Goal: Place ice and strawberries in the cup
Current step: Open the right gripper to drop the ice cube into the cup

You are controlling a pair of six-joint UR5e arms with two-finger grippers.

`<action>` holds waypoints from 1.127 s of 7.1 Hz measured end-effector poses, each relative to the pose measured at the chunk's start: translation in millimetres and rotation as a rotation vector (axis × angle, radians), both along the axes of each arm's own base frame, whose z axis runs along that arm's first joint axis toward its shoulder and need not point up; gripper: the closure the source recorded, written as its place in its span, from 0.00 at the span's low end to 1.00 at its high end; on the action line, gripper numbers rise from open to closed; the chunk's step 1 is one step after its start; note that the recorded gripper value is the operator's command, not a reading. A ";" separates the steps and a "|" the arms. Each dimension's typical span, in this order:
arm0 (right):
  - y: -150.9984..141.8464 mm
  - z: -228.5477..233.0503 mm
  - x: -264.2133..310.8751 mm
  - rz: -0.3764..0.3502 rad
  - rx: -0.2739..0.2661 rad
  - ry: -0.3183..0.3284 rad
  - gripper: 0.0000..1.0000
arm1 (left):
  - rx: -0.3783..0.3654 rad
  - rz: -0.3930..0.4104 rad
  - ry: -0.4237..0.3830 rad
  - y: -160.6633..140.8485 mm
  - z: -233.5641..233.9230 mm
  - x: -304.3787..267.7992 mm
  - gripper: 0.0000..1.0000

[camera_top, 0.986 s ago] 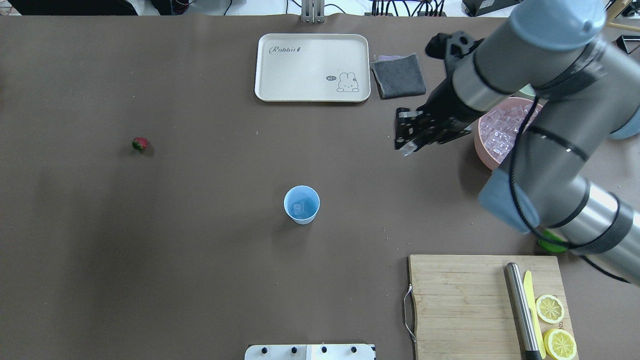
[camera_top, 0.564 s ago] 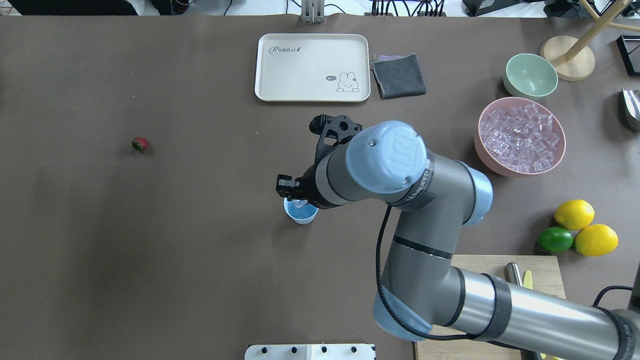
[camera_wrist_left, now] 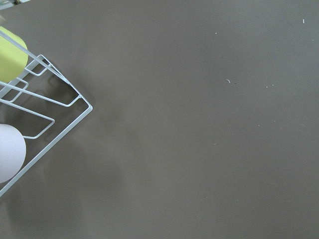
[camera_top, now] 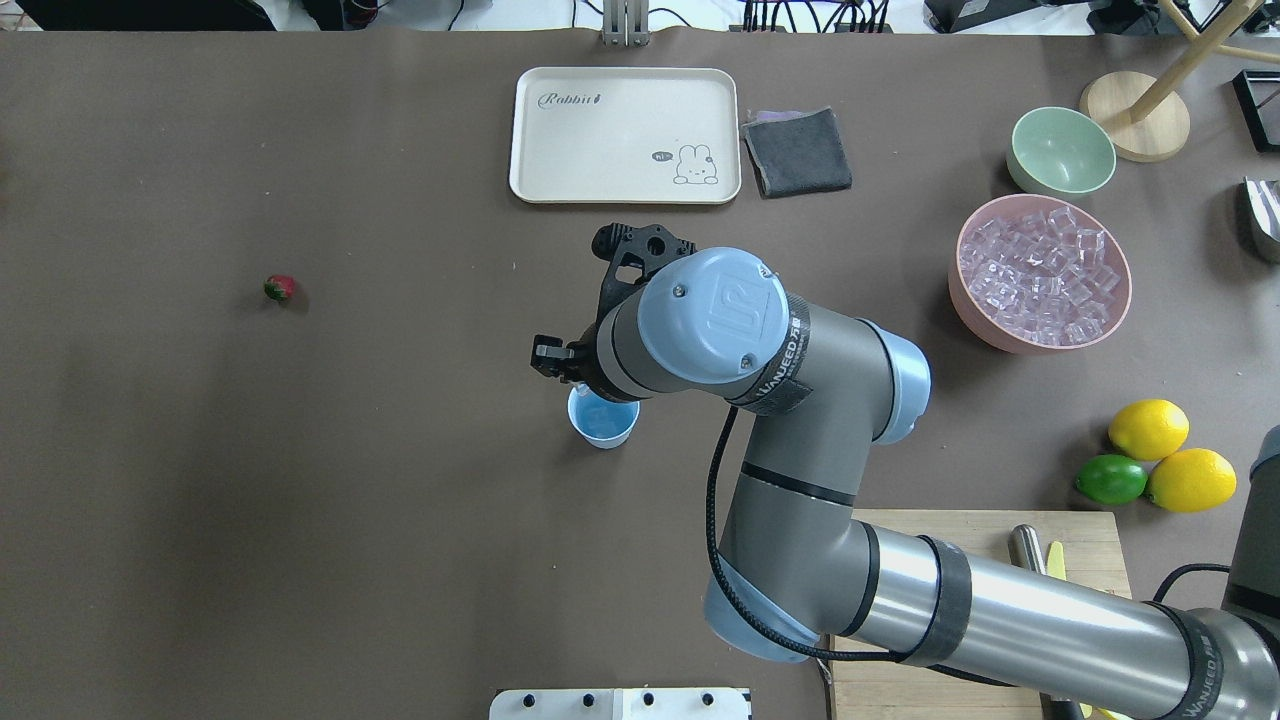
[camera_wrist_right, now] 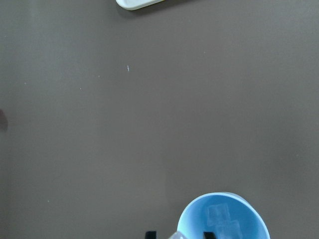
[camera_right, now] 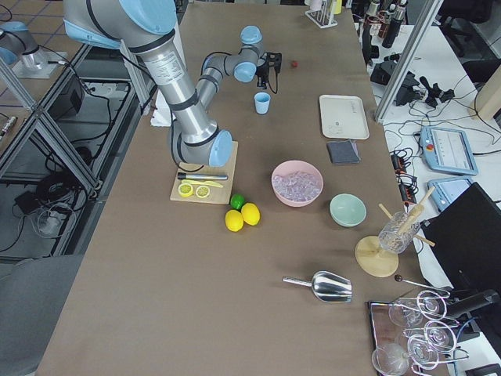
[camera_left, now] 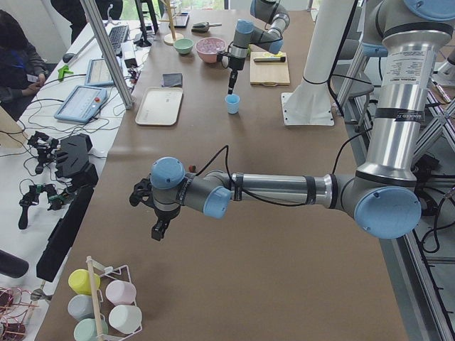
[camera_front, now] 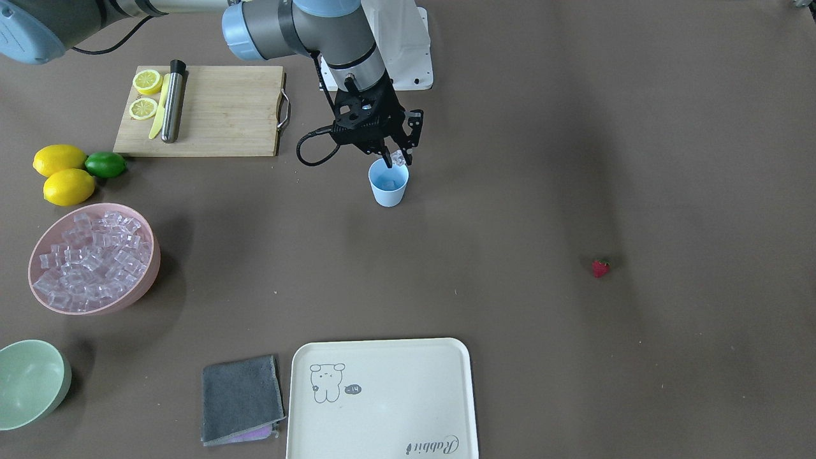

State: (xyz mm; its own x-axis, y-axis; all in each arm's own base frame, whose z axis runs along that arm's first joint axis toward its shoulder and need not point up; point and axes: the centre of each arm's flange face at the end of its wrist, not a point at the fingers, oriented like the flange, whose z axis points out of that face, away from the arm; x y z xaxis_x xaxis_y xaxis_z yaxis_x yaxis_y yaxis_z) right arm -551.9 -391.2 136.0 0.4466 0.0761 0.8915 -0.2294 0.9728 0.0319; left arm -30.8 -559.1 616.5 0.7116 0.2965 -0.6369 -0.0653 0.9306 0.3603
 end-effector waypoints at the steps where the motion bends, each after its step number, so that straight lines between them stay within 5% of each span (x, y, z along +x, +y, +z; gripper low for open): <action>1: -0.5 10.3 0.2 -0.003 -0.007 0.020 1.00 | 0.001 0.000 0.000 0.2 0.1 0.0 0.02; 2: 2.9 15.6 -2.6 -0.010 -0.010 0.031 0.98 | 0.003 0.000 0.000 -0.1 -0.3 0.0 0.02; 3: 7.2 18.1 -5.8 -0.016 -0.013 0.036 0.59 | 0.004 0.000 -0.001 -1.1 -0.5 0.0 0.02; 4: 10.0 18.8 -7.9 -0.018 -0.014 0.038 0.02 | 0.004 0.000 -0.001 -2.4 0.5 0.0 0.02; 8: 11.5 17.7 0.2 -0.003 -0.008 0.047 0.00 | 0.016 -0.003 0.001 -6.6 -0.8 0.3 0.02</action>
State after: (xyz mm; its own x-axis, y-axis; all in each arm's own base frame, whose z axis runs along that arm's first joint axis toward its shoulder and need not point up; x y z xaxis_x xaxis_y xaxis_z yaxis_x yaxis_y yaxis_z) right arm -551.7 -379.6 153.7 0.4880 0.0817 0.8690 -0.2250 0.9737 0.0348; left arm -30.4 -565.7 615.7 0.7117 0.3045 -0.6331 -0.0618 0.9248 0.3753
